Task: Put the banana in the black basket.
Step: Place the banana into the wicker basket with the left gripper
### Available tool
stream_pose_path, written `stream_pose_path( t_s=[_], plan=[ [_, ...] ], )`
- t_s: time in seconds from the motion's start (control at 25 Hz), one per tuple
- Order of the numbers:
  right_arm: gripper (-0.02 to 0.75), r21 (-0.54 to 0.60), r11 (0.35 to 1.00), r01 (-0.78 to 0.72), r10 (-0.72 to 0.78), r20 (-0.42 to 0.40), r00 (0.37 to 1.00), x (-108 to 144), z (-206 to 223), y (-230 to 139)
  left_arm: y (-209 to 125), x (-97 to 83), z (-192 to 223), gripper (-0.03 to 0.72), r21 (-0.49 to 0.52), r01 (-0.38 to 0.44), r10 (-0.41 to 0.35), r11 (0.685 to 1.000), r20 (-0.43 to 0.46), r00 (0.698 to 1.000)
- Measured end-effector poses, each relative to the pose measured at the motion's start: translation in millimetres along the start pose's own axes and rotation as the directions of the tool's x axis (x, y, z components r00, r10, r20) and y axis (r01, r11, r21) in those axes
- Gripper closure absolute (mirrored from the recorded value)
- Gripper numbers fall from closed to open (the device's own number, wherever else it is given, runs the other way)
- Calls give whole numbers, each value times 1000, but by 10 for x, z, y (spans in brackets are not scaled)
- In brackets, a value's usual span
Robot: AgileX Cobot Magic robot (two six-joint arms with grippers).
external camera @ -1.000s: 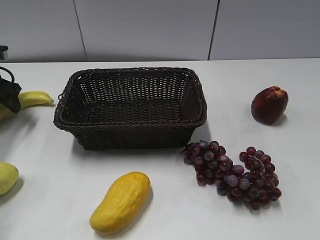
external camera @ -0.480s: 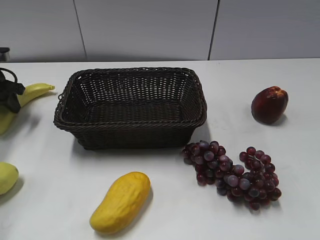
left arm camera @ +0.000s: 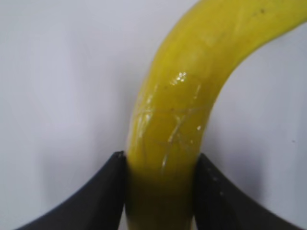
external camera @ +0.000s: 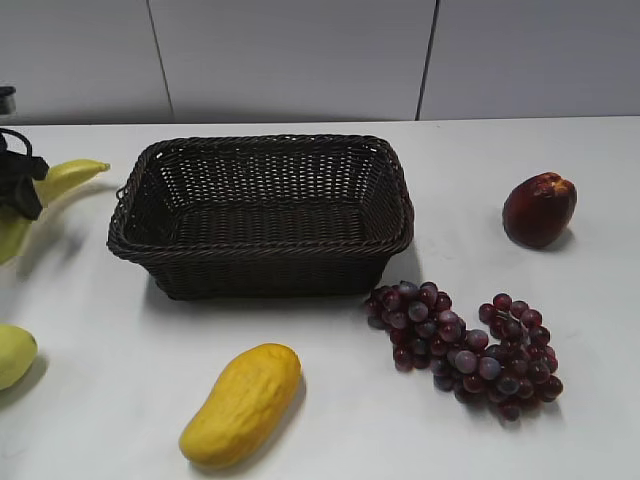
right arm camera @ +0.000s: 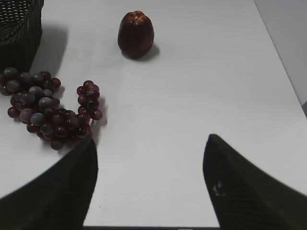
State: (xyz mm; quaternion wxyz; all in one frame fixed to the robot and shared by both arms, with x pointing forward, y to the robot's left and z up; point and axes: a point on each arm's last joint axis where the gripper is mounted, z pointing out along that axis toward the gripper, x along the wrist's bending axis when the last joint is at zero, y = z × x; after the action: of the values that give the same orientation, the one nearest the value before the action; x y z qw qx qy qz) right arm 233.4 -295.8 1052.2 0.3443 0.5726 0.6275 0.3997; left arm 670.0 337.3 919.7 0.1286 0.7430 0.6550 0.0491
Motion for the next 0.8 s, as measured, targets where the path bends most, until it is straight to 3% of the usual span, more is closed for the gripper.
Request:
stream_pose_path(
  t_s=[0.2,0.4,0.56,0.8],
  plan=[
    [187,0,1000,0,0,0,1000,0,0,0,54,-95,-427,276,-80,17,-15,997,26,1000],
    [187,0,1000,0,0,0,1000,0,0,0,90,-307,-965,276,-197,30,-15,980,78,997],
    [187,0,1000,0,0,0,1000,0,0,0,104,-708,-1332,276,-286,-48,77,957,92,993],
    [187,0,1000,0,0,0,1000,0,0,0,71,-1524,-1476,276,-343,-198,261,918,148,954]
  ],
)
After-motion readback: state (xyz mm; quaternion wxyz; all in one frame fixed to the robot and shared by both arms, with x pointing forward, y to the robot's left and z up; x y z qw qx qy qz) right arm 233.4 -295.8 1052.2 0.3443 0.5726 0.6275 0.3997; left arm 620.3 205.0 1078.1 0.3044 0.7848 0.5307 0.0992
